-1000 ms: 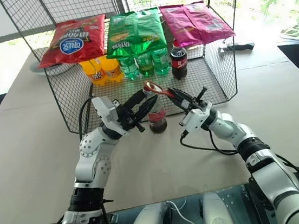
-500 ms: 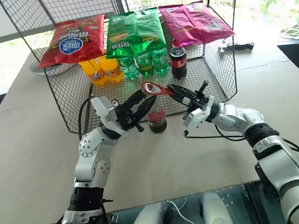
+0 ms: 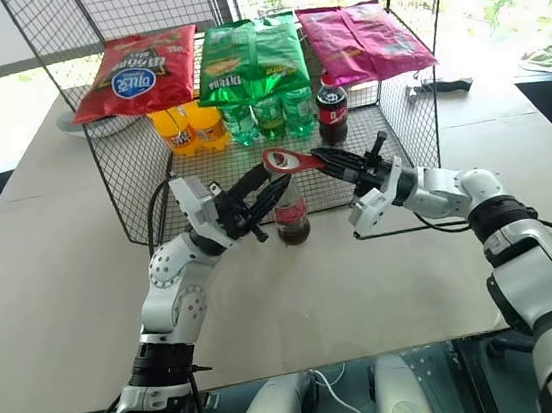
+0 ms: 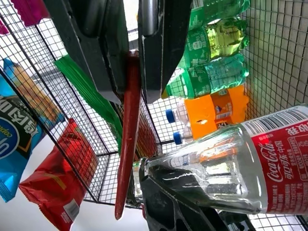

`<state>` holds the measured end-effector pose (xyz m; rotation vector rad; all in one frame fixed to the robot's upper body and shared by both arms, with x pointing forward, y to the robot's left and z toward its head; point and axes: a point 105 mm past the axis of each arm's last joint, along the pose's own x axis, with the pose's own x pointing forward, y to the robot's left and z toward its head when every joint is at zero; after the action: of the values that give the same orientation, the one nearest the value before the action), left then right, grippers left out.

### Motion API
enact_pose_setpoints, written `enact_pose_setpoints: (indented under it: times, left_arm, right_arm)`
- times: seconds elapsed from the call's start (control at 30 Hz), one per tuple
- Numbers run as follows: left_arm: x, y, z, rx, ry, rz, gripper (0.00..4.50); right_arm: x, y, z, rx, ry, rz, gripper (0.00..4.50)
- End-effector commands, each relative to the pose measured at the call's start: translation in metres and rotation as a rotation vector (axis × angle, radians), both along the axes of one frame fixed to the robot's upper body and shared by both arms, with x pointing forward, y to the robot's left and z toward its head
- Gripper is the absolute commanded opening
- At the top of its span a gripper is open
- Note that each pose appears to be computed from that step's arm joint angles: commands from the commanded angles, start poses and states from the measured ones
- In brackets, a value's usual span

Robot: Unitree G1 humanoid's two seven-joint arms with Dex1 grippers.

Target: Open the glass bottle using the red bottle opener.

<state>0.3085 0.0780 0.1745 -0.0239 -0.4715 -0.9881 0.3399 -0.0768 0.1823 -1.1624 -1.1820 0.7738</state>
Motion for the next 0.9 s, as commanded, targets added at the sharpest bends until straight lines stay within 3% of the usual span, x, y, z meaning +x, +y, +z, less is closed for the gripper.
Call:
enact_pose_setpoints:
  times: [0.03, 0.5, 0.9]
  left_arm:
    - [0.001, -0.014, -0.022, 0.069, 0.073, -0.035, 1.49]
    - [0.0, -0.014, -0.024, 0.069, 0.078, -0.035, 1.49]
    - [-0.004, -0.008, -0.021, 0.039, 0.094, -0.035, 1.49]
  right_arm:
    - [-0.005, 0.007, 0.018, -0.046, -0.084, 0.06, 0.0]
    - [0.001, -0.003, 0.051, -0.045, -0.231, 0.019, 0.0]
    - [-0.012, -0.007, 0.077, 0.197, -0.223, 0.068, 0.0]
